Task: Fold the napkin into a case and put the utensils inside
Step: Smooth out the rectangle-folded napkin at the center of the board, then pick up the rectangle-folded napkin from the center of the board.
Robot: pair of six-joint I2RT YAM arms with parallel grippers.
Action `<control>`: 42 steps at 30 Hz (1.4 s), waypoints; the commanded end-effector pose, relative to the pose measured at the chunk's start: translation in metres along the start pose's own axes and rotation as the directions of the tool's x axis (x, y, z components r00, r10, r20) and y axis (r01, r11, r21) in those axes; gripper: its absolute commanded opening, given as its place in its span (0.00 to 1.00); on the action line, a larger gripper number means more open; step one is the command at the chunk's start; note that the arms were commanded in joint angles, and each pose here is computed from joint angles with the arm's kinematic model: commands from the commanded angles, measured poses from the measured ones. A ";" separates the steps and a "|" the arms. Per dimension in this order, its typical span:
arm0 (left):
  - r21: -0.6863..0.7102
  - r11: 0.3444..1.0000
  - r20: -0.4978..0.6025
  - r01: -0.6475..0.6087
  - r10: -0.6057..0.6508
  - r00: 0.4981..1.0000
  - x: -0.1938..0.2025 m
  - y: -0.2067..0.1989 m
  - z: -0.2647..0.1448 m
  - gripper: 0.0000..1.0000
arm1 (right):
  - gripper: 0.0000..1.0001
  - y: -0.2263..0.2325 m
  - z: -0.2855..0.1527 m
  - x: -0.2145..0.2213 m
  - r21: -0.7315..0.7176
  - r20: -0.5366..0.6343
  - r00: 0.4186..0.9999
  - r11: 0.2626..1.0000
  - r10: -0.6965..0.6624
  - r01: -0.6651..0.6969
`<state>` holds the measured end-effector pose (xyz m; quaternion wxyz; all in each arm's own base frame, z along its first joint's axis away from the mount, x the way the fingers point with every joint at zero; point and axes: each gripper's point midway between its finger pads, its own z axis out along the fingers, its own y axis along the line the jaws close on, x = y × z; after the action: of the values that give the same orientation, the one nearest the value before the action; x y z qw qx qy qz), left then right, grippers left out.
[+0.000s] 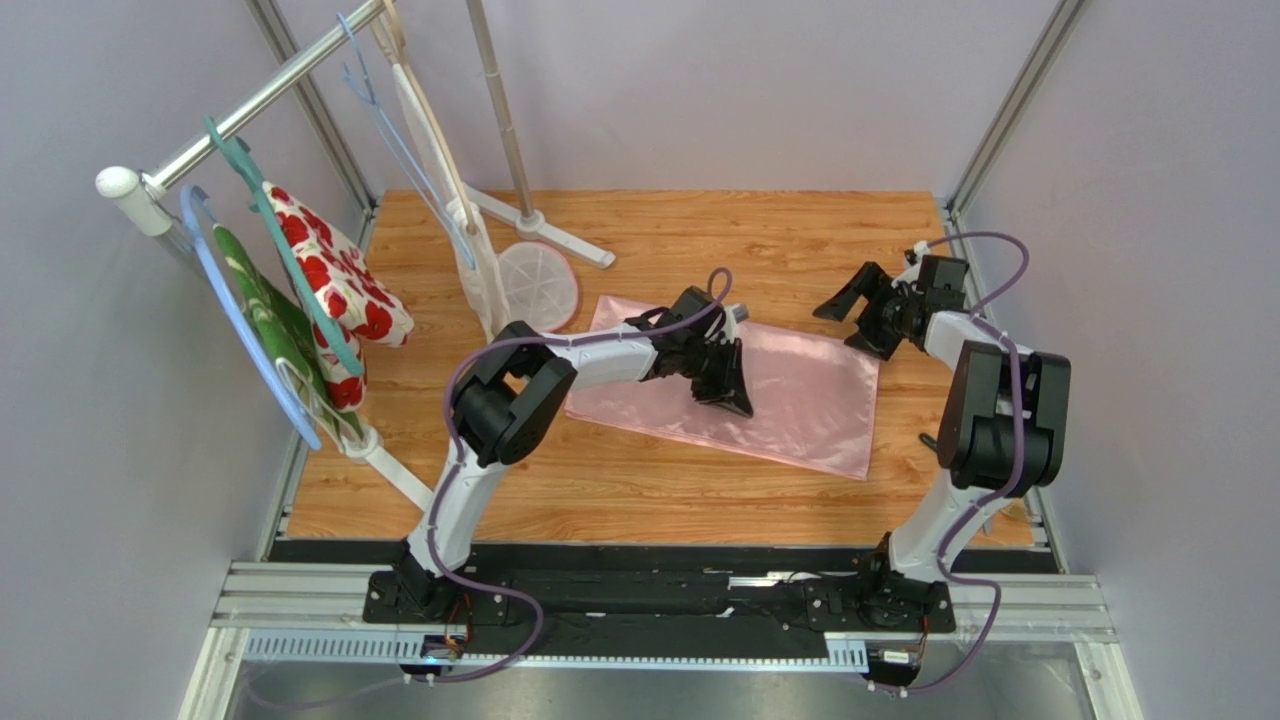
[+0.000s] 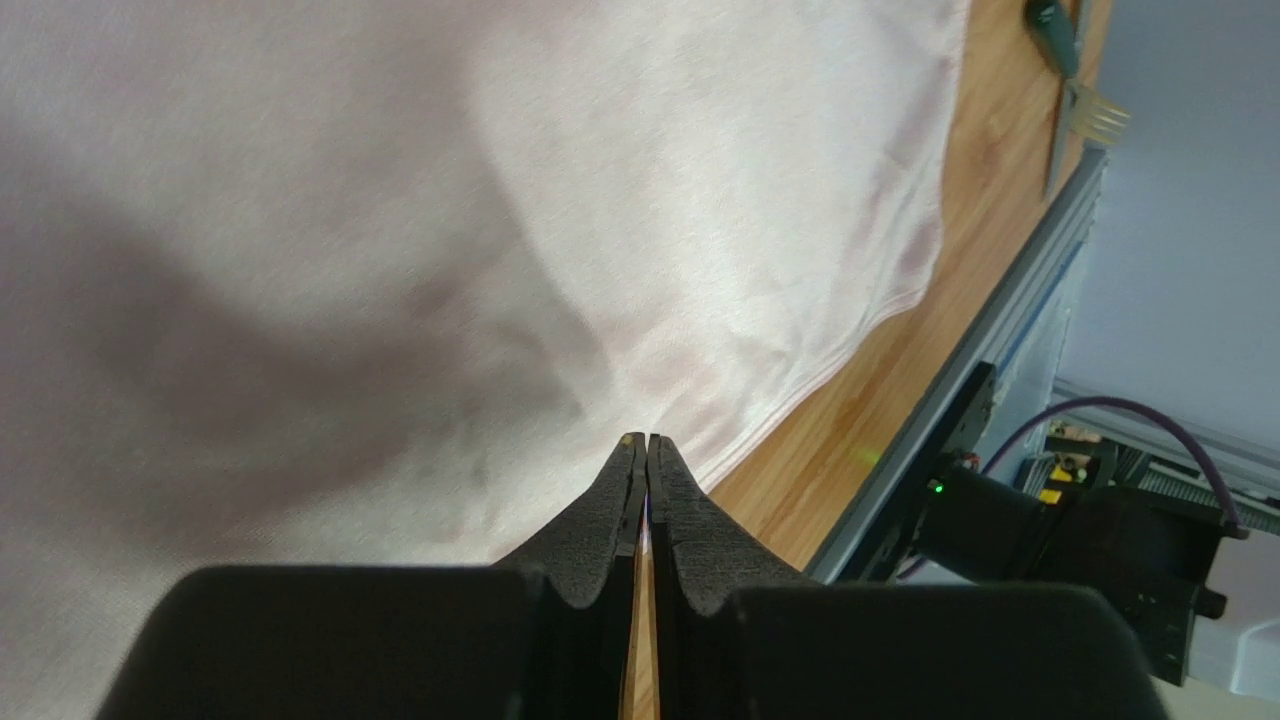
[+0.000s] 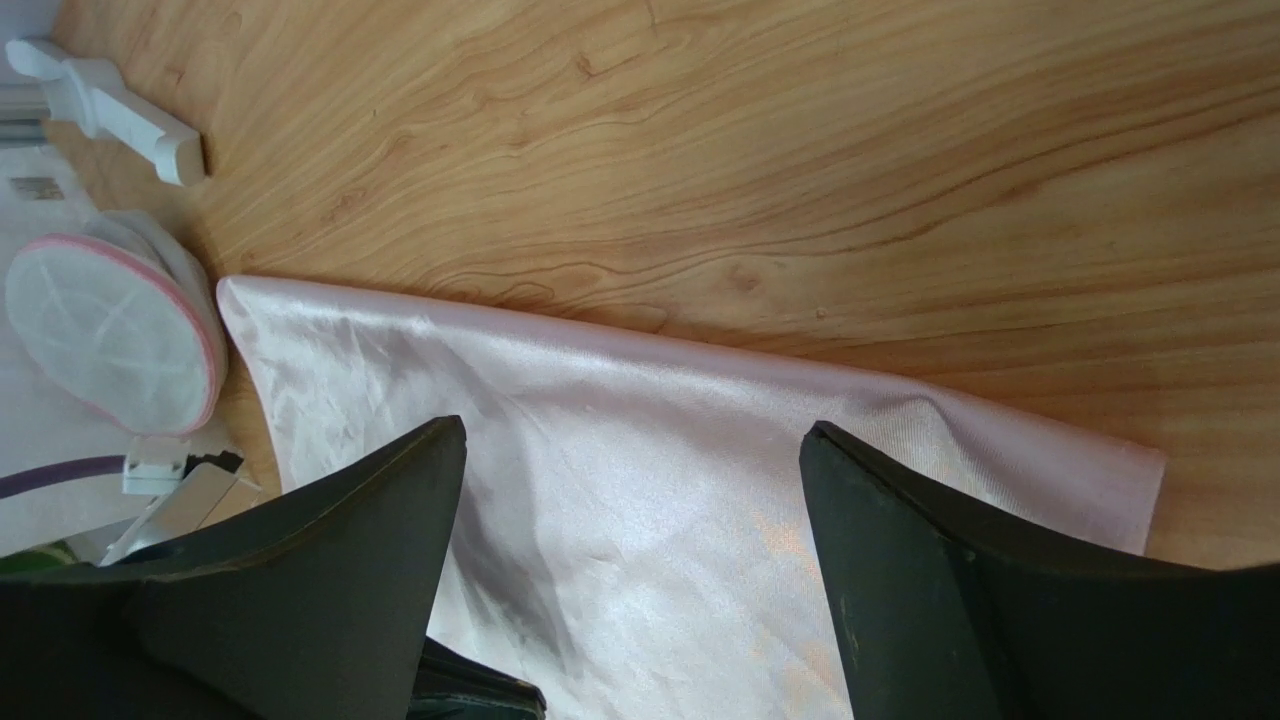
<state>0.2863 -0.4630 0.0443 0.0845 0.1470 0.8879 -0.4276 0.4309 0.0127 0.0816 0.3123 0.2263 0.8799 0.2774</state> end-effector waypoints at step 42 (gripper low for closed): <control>0.078 0.987 0.100 -0.137 0.129 0.987 0.004 -0.081 -0.104 0.17 | 0.72 -0.090 -0.089 0.079 0.622 -0.115 0.993 0.782 0.026 0.051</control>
<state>0.2613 -0.4289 0.1002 0.1003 0.1412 0.8854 -0.4313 0.3104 -0.0235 0.0472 0.1553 0.2873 0.9449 0.0202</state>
